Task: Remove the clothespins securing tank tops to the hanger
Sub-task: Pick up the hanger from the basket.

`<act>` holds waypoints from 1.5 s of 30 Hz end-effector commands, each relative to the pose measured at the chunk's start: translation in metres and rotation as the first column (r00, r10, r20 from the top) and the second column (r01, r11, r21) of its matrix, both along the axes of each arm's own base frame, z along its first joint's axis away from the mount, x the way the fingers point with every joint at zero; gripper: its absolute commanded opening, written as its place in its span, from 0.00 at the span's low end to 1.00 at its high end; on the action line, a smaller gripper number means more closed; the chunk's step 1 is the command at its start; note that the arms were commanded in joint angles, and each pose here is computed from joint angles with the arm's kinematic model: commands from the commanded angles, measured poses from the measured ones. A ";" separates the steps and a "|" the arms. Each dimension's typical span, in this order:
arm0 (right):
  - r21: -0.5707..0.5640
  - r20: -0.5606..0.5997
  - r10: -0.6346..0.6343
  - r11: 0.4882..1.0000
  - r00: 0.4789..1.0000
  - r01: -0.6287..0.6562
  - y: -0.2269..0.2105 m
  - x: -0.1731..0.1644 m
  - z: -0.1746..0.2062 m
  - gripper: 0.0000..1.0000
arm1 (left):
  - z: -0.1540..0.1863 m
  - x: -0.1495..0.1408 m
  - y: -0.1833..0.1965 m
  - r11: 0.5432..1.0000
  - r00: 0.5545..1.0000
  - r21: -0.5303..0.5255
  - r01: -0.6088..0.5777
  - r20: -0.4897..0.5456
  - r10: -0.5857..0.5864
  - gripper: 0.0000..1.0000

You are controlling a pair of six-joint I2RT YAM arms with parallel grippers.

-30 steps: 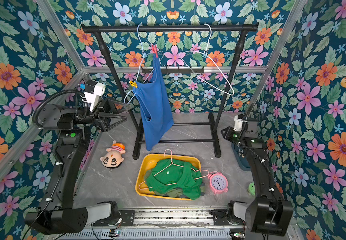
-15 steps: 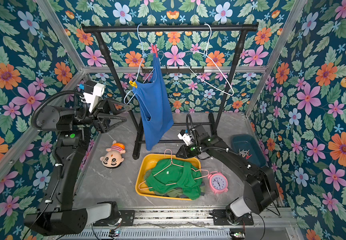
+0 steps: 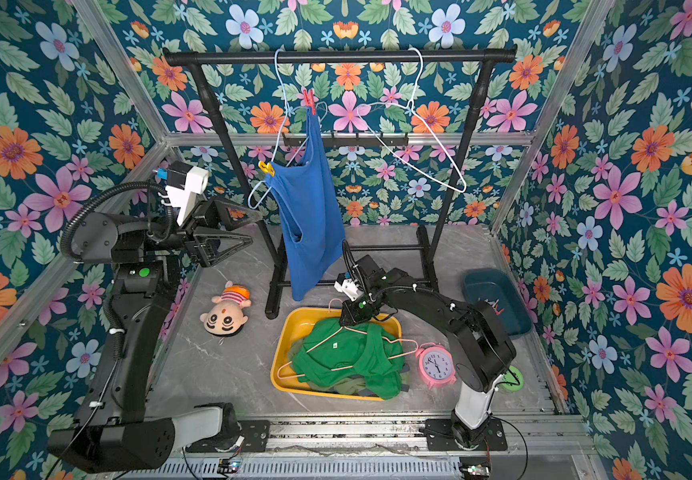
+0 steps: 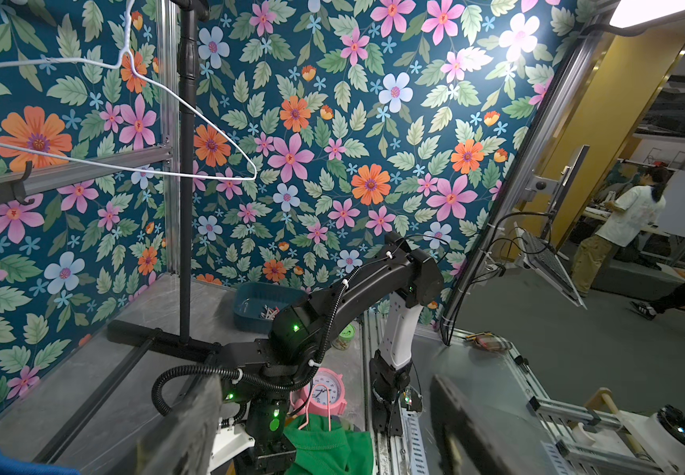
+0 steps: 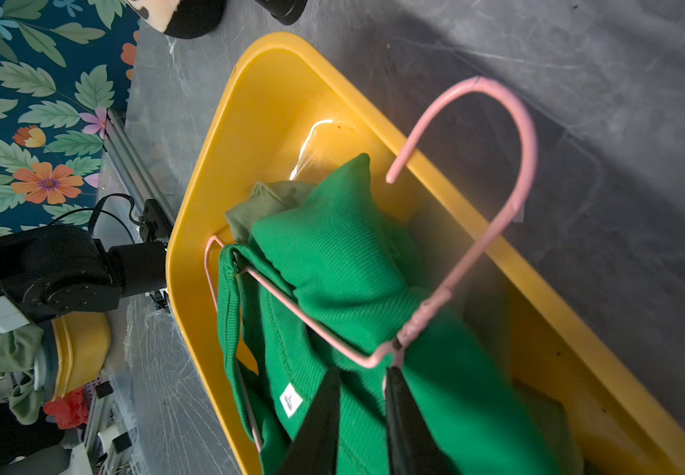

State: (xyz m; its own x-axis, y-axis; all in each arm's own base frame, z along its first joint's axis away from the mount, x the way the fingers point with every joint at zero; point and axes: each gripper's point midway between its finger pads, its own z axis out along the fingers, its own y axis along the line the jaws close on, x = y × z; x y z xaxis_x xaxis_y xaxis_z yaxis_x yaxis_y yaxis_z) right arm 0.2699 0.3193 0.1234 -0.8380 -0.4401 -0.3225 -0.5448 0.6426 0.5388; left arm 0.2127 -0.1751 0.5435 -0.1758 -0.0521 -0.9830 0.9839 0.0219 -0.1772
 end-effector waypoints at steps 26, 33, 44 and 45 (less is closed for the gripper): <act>0.201 -0.084 0.224 0.958 0.971 -0.204 0.019 -0.040 0.028 0.14 | -0.005 -0.004 0.000 0.999 1.000 0.029 0.028 0.010 -0.028 0.82; 0.271 -0.114 0.292 0.929 0.950 -0.253 0.034 -0.046 0.037 0.21 | -0.004 -0.006 0.000 0.999 0.999 0.030 0.028 0.013 -0.029 0.82; 0.221 -0.112 0.345 0.923 0.932 -0.315 0.039 -0.050 0.036 0.04 | -0.003 -0.006 0.000 0.999 0.999 0.030 0.028 0.015 -0.028 0.82; 0.220 -0.100 0.348 0.921 0.932 -0.320 0.037 -0.051 0.040 0.03 | -0.003 -0.006 0.000 0.999 0.999 0.029 0.028 0.017 -0.028 0.82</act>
State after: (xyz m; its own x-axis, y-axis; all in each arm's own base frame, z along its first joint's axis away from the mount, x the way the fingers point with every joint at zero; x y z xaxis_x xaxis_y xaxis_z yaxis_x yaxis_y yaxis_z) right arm 0.2256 0.3631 0.1578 -0.7211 -0.6167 -0.3159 -0.5974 0.3223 0.7344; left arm 0.2147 -0.1751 0.5426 -0.1800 -0.0520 -0.9823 0.9832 0.0219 -0.1813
